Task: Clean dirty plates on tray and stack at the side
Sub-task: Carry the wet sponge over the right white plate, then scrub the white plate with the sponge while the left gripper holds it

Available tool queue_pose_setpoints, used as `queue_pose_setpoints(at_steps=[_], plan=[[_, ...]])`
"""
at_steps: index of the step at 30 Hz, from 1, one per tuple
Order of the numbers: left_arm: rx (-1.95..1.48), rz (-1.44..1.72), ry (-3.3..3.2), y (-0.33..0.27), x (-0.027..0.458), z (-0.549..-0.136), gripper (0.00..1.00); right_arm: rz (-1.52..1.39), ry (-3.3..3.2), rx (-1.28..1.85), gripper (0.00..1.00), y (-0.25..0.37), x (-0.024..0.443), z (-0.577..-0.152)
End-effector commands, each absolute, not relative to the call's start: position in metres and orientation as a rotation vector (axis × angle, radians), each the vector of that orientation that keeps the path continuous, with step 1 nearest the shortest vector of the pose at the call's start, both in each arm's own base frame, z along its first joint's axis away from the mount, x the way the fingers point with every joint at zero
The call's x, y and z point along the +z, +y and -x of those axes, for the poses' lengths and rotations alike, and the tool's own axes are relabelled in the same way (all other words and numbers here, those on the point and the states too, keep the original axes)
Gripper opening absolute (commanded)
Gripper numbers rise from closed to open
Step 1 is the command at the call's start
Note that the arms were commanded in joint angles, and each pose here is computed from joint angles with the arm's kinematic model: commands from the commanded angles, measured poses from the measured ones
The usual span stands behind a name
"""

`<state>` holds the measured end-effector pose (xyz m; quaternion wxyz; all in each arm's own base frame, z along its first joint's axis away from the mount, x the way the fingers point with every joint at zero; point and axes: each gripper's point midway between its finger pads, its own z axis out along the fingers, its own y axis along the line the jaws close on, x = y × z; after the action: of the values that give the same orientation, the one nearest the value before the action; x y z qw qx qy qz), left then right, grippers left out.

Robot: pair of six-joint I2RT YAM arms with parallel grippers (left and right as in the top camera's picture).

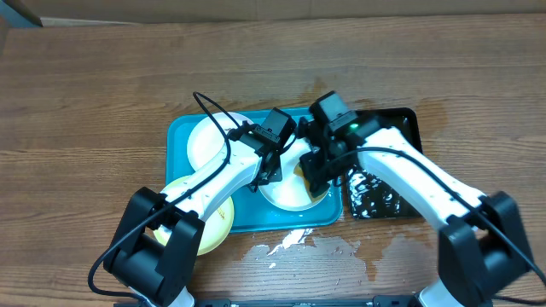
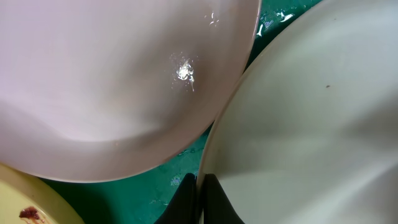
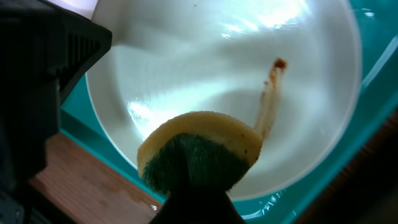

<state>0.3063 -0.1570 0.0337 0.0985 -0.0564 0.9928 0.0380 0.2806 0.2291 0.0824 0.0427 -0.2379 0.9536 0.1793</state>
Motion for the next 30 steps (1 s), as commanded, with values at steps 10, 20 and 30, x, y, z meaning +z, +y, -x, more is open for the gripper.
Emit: queue_pose_setpoints(at_steps=[10, 20, 30], plan=[[0.138, 0.183, 2.949, -0.155, 0.033, -0.306, 0.04, 0.766, 2.905, 0.517, 0.81, 0.24, 0.065, -0.29], [0.084, 0.184, 2.989, -0.159, 0.031, -0.301, 0.04, 0.654, 2.994, 0.458, 0.75, 0.222, 0.066, -0.284], [-0.101, 0.168, 3.071, -0.165, 0.03, -0.298, 0.04, 0.669, 2.952, 0.761, 0.56, 0.22, 0.091, -0.282]])
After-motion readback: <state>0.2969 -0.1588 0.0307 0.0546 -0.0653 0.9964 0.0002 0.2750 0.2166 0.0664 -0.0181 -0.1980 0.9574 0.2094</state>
